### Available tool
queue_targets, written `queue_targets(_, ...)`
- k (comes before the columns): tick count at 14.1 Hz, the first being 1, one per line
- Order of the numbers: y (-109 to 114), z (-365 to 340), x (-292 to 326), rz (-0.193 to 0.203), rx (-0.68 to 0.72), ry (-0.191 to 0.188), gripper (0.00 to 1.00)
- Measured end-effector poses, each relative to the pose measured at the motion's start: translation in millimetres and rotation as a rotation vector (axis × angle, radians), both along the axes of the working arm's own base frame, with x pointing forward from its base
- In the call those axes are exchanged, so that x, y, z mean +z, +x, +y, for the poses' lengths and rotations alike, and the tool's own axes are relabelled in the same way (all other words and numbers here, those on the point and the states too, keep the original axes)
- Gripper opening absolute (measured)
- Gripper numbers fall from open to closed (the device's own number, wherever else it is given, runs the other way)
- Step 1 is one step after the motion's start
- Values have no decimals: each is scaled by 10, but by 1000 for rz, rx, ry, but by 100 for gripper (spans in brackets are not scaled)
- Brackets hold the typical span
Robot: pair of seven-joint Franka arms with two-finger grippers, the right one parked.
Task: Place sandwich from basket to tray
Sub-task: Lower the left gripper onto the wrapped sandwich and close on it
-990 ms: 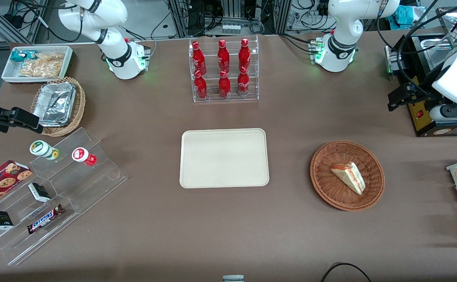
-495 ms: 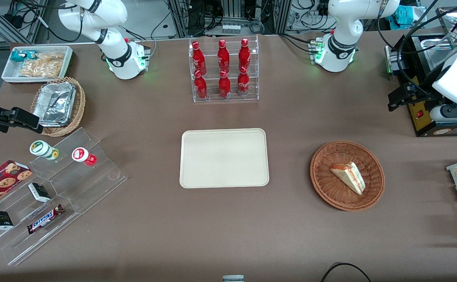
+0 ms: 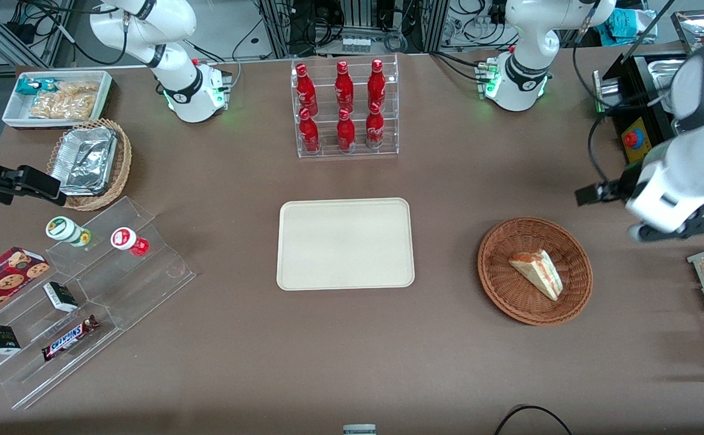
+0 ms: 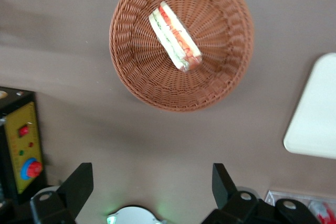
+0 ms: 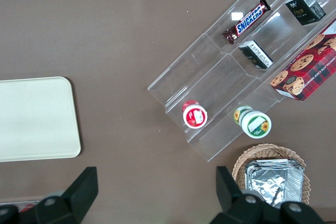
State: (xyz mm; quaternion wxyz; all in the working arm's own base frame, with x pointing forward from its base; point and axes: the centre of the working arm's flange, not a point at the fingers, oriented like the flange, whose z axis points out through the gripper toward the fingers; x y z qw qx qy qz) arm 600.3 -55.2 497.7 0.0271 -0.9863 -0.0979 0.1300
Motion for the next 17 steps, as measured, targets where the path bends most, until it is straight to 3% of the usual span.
queue_targets(3,296,-21,-855,41,198,55,100)
queue_targets(7,519,-47,-1722,19,351,83,100)
queue_targets(9,519,-59,-2061,-21,435,91,100)
queue_targets(14,324,-27,-2506,19,490,119,100)
queue_targets(16,327,-10,-2552,4,499,116,100)
queue_targets(17,338,-10,-2589,-10,502,111,93)
